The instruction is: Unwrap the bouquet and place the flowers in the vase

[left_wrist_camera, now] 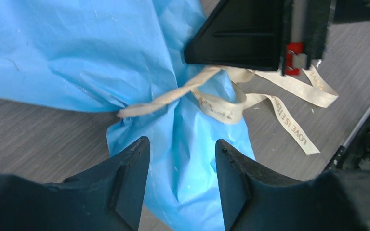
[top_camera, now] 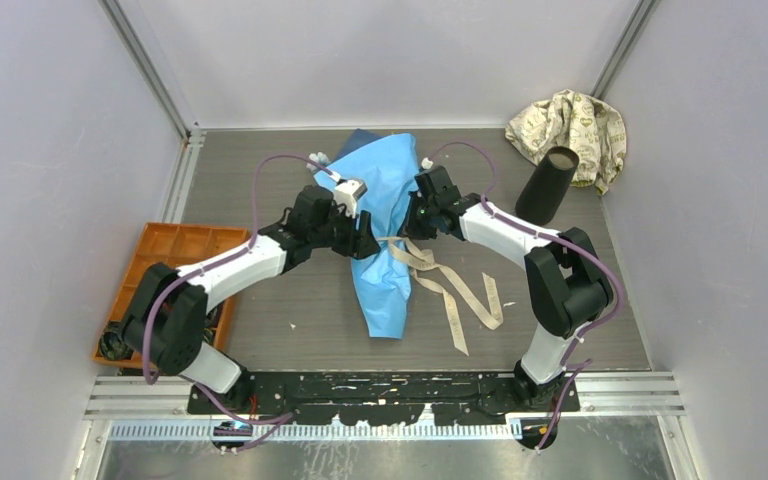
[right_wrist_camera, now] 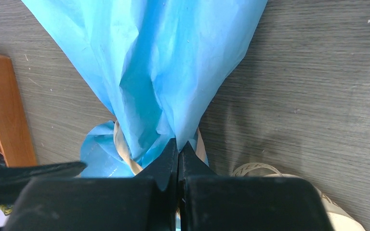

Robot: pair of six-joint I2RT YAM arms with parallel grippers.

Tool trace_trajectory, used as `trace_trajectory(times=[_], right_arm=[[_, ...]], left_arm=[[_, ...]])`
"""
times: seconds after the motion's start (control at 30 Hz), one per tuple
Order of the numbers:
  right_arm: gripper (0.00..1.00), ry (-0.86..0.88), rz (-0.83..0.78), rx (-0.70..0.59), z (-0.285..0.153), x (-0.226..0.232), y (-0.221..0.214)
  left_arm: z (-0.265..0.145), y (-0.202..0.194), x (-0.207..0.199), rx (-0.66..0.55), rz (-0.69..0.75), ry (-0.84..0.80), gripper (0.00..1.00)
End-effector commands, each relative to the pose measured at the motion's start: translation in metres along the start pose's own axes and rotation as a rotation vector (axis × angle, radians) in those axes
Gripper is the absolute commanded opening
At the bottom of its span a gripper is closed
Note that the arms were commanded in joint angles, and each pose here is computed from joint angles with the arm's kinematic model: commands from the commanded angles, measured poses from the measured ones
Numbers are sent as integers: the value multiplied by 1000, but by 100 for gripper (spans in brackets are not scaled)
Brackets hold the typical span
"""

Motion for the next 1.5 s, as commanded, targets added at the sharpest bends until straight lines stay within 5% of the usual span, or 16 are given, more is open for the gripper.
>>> trace_trajectory(times=[0.0, 0.4, 1.47], right_arm=[[1, 78, -2, -31, -9, 13, 5], [1, 108, -4, -36, -14, 16, 6], [1, 144, 12, -16, -10, 21, 7]], left_arm=[[17, 30, 4, -110, 90, -26, 54], [39, 35, 24, -60, 158, 106, 52], [53, 12, 13, 73, 164, 74, 45]])
Point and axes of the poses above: each gripper's point midway between its finger pads, its own z axis out along the fingers, its own x axis along the line the jaws close on, y = z × x, the point moved 10 cm from there along -z, back along the fingers, and after that the axes turned 6 degrees about z, right-handed, at the moved point
